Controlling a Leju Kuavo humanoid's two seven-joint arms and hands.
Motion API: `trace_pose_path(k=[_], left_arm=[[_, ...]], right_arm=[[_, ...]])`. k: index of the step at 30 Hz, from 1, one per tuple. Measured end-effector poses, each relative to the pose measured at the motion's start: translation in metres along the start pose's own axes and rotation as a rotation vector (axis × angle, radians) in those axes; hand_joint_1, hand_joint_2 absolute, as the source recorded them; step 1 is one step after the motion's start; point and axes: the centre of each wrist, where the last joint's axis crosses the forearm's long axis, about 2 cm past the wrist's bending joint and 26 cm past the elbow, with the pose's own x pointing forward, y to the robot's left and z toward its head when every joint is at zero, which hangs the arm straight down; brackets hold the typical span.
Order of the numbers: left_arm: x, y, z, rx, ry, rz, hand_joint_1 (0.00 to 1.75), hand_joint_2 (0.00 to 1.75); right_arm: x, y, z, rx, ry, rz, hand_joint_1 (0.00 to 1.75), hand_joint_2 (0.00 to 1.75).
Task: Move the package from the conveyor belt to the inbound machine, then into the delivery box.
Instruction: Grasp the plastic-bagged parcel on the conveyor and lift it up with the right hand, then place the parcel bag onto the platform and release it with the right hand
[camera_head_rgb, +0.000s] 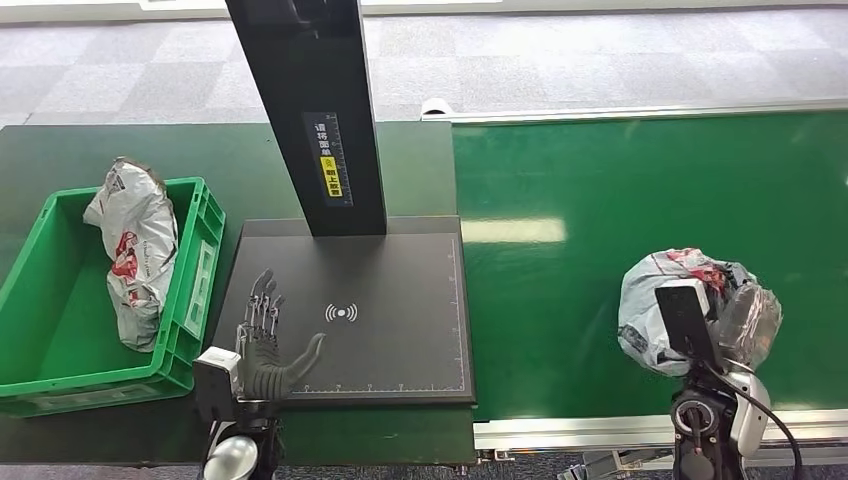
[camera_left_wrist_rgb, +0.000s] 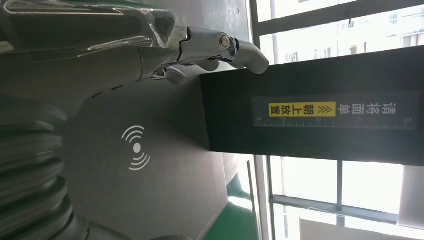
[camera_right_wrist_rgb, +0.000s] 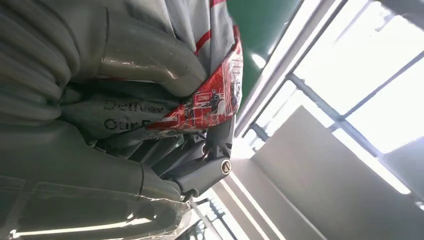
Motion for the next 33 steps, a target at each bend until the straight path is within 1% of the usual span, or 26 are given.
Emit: trace_pose_path(k=[4, 11, 15, 21, 27, 33], left_arm=[[0.003, 0.001, -0.002, 0.003, -0.014, -0.004, 0.0, 1.75], [0.009, 0.001, -0.011, -0.015, -0.039, -0.024, 0.0, 1.75], [0.013, 0.001, -0.016, -0.015, -0.053, -0.026, 0.0, 1.75], [0.018, 0.002, -0.02, 0.002, -0.076, -0.036, 0.0, 1.75], [0.021, 0.003, -0.024, 0.004, -0.093, -0.038, 0.0, 1.75], [0.023, 0.003, -0.03, 0.001, -0.103, -0.039, 0.0, 1.75]], right_arm=[[0.038, 0.014, 0.005, 0.085, -0.106, -0.128, 1.75, 1.75], [0.09, 0.051, 0.018, 0.256, -0.239, -0.259, 1.75, 1.75], [0.124, 0.075, 0.019, 0.334, -0.309, -0.336, 1.75, 1.75], [0.167, 0.103, 0.018, 0.45, -0.406, -0.411, 1.75, 1.75], [0.197, 0.118, 0.027, 0.543, -0.473, -0.455, 1.75, 1.75], [0.211, 0.132, 0.045, 0.656, -0.489, -0.463, 1.75, 1.75]])
